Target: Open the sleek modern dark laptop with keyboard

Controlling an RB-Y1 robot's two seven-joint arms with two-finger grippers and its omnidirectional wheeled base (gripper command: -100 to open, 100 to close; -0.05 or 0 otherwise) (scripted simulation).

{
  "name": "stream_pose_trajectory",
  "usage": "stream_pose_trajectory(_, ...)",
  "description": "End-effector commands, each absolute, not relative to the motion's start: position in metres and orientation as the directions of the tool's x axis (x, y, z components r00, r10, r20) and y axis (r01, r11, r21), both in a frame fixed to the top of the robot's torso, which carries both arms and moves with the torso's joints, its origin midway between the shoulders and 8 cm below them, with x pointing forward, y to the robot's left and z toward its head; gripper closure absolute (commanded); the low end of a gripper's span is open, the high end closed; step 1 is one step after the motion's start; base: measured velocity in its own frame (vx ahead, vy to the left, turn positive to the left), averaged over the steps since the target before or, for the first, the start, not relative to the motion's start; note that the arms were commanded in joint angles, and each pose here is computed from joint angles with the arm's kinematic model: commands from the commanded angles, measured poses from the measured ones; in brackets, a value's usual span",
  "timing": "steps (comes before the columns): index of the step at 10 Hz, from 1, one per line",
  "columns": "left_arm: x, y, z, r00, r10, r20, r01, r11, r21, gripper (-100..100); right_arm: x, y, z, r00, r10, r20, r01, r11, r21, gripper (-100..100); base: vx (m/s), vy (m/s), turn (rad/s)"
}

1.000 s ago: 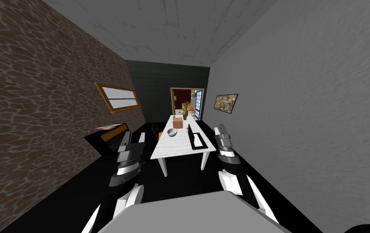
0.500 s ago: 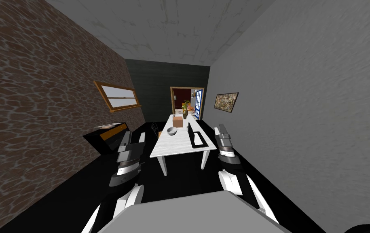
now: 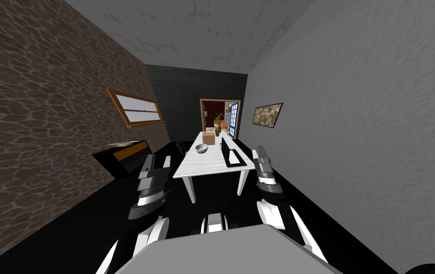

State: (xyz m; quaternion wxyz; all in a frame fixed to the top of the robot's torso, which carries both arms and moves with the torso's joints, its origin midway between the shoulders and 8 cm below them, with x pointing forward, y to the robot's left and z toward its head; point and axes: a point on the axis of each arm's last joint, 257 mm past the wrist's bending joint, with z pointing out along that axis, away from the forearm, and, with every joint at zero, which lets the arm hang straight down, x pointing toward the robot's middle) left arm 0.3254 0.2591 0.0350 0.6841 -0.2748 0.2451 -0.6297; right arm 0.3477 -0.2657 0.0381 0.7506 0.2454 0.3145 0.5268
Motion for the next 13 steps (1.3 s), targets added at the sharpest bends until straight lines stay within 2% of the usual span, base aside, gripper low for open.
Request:
stream_pose_trajectory(1,0.325,0.259,0.035,0.087,-0.996,0.011,0.726,0.056,-0.685,0,0.350,-0.262,0.033,0.244,0.927,-0.286,-0.621,0.376,0.688,-100,0.014,0.026,-0.001)
stream_pose_trajectory(7,0.325,0.259,0.035,0.087,-0.996,0.011,0.726,0.056,-0.685,0,0.363,-0.262,0.006,0.286,0.790,-0.543,-0.521,0.604,0.604,-100,0.028,0.055,-0.002)
stream_pose_trajectory(13,0.325,0.259,0.035,0.087,-0.996,0.011,0.726,0.056,-0.685,0,0.378,-0.280,-0.032,0.325,0.522,-0.789,-0.367,0.838,0.404,-100,0.046,0.085,-0.003)
